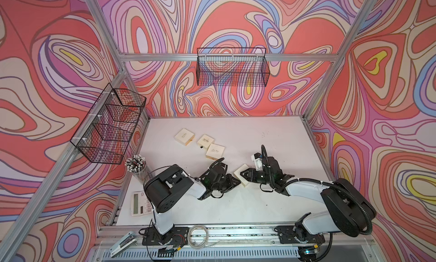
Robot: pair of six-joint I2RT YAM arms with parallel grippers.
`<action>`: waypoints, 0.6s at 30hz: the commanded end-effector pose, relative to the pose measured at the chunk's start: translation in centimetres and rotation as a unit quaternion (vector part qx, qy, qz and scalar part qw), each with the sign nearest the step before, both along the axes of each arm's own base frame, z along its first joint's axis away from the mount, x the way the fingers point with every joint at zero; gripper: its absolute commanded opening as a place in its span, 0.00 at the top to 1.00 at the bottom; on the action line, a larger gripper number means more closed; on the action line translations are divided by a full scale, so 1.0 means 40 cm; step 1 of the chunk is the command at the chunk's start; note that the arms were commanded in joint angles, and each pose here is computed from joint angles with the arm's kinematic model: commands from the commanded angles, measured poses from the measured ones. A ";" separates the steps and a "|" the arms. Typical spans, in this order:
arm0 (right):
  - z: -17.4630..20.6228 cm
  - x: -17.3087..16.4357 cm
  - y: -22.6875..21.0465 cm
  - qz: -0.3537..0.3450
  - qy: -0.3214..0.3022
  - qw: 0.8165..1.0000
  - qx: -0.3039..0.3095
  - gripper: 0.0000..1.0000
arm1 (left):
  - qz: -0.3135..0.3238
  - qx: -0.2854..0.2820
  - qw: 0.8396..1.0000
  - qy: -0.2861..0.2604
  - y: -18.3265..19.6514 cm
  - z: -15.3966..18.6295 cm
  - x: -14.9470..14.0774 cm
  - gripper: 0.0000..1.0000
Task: Take out the earrings from the drawer-style jewelry box
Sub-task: Open the drawer in the jewelry box.
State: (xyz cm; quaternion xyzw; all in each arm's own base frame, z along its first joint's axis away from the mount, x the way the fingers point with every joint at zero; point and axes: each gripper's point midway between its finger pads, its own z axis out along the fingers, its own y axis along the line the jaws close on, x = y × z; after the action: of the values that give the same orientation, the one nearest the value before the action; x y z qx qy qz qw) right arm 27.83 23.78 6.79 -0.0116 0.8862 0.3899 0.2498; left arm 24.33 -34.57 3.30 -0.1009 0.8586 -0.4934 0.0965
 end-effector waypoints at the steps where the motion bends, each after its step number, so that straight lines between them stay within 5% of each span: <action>1: 0.018 0.010 0.018 0.006 -0.010 1.000 0.009 0.64 | 0.011 -0.007 1.000 -0.014 -0.013 0.012 0.025 0.84; 18: -0.006 0.004 0.004 -0.004 -0.002 1.000 -0.004 0.69 | 0.014 -0.005 1.000 -0.024 -0.018 0.010 0.038 1.00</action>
State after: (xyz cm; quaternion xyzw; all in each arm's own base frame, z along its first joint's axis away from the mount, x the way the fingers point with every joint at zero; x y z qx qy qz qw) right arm 27.71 23.92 6.77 -0.0136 0.8864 0.3901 0.2489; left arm 25.37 -35.04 3.61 -0.1034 0.8555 -0.4947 0.1128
